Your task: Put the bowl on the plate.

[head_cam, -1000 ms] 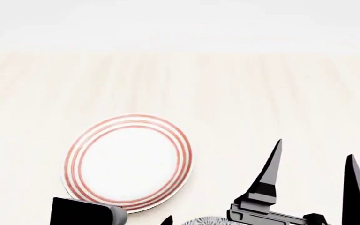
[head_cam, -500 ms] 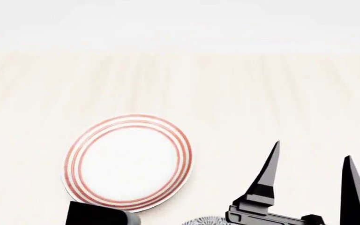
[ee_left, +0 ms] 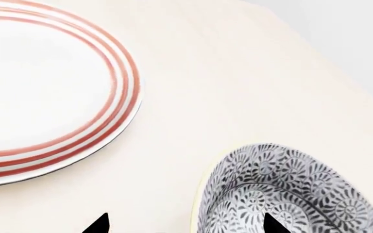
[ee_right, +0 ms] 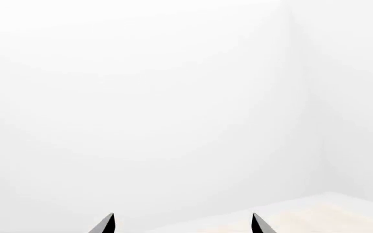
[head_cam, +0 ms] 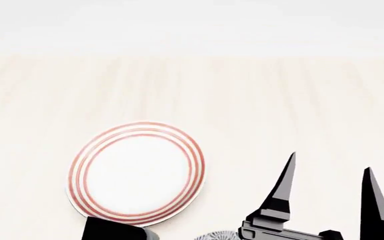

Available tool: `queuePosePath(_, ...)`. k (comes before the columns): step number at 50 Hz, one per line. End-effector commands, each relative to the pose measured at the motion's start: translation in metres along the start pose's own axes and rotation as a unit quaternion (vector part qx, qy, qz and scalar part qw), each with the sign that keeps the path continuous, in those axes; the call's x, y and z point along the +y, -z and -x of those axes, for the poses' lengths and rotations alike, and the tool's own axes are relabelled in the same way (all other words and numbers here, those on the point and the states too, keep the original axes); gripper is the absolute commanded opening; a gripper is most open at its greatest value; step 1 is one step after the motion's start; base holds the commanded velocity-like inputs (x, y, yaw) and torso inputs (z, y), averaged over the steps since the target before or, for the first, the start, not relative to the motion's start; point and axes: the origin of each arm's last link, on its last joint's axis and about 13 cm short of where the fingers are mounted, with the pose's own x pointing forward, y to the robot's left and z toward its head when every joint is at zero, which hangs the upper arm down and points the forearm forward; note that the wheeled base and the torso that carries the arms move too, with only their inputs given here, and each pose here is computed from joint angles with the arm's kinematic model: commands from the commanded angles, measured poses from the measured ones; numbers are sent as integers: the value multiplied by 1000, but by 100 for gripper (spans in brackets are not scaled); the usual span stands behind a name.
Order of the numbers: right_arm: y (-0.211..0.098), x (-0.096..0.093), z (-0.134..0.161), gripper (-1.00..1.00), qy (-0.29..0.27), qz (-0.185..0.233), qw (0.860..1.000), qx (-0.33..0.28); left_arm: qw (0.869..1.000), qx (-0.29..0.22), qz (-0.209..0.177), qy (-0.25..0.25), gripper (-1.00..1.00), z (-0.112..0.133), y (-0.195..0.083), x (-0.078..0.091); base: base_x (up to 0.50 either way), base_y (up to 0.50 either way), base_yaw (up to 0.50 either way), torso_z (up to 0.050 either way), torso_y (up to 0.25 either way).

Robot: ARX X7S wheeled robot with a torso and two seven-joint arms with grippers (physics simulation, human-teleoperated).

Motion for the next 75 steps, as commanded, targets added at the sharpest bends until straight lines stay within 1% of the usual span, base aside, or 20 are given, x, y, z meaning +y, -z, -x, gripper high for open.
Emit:
queuePosePath(1,-1,-1,0,100,0,6,1000,-4,1000,-4,5,8,100,-2,-2,0,0,0,0,0,0)
queuePosePath(15,0,-1,0,100,-1,7,1000,-1,1000,7,13,12,100,-4,-1,0,0,0,0,0,0)
queuePosePath(21,0,-1,0,100,-3,7,1000,0,999,20,24,13,100,-7,1,0,0,0,0,0,0)
queuePosePath(50,1,0,1,100,-5,8,1000,6,999,42,25,14,100,-12,10,2,0,0,0,0,0)
queuePosePath(74,3,0,2,100,-7,10,1000,10,998,49,21,15,100,-15,15,4,0,0,0,0,0)
queuePosePath(75,3,0,2,100,-7,10,1000,10,999,48,20,14,-100,-15,15,4,0,0,0,0,0)
